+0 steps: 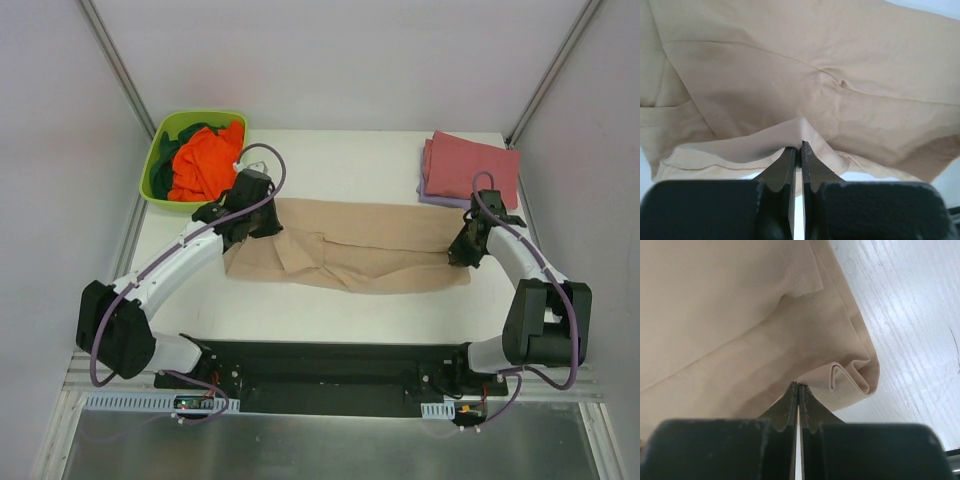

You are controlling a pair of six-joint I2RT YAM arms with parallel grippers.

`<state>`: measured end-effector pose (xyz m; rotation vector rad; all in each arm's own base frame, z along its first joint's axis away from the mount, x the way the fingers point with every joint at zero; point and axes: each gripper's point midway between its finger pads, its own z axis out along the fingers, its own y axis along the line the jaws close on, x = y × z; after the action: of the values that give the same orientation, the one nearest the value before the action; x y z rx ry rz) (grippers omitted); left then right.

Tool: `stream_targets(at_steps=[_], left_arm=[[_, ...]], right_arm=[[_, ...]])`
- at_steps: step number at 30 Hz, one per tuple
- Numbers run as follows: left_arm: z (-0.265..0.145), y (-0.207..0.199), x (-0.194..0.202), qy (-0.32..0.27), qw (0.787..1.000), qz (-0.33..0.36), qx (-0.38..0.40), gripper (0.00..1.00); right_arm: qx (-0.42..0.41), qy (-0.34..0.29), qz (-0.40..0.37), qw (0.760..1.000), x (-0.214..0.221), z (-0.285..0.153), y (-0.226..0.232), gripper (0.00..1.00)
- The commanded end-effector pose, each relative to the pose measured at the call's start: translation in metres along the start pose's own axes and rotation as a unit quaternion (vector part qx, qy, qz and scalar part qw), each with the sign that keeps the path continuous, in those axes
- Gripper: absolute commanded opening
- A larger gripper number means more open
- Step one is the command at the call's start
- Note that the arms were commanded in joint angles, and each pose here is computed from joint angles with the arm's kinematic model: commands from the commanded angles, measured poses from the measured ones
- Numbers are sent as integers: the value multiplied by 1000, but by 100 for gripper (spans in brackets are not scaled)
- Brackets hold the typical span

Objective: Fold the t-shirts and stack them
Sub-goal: Grap the side of the flattened tshirt closest away from the robot with both arms, then fold the other side of the tshirt into a rectangle

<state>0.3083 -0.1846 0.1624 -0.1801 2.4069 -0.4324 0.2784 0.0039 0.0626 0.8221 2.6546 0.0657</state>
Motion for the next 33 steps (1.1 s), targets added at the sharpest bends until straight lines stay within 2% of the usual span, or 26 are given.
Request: stream_targets(at_steps=[1, 13, 19, 22, 24, 25, 26, 27, 28, 29, 30, 31, 33], left_arm=[[11, 7, -27, -15, 1000, -15, -9, 0], [53, 17, -42, 17, 999, -28, -29, 0], [74, 40, -54, 1, 995, -29, -96, 0], [80, 37, -64, 2, 995, -29, -91, 0], [85, 34, -64, 7, 996, -28, -88, 0], [87, 34, -64, 10, 996, -25, -88, 0], [89, 34, -64, 13, 996, -21, -87, 3], [90, 34, -65, 17, 996, -21, -89, 24], [90, 33, -64, 22, 996, -21, -89, 48], [89, 32, -64, 23, 996, -20, -87, 64], [86, 32, -64, 24, 996, -19, -87, 78], [83, 31, -64, 25, 996, -21, -83, 98], [74, 26, -59, 30, 997, -28, -69, 99]], right_arm=[[3, -41, 5, 999, -29, -2, 8, 1], [37, -43, 12, 998, -46, 17, 8, 1], [43, -99, 18, 994, -71, 26, 10, 2], [56, -104, 16, 993, -76, 23, 7, 3], [54, -102, 15, 993, -76, 23, 7, 6], [53, -102, 18, 993, -75, 23, 7, 12], [54, -102, 21, 993, -73, 22, 6, 20], [53, -100, 23, 993, -71, 23, 5, 27], [50, -104, 25, 993, -70, 21, 5, 40], [50, -107, 25, 993, -69, 19, 4, 56], [48, -111, 24, 992, -69, 16, 3, 66], [45, -114, 23, 992, -68, 12, 3, 71], [24, -119, 10, 993, -67, 3, 8, 77]])
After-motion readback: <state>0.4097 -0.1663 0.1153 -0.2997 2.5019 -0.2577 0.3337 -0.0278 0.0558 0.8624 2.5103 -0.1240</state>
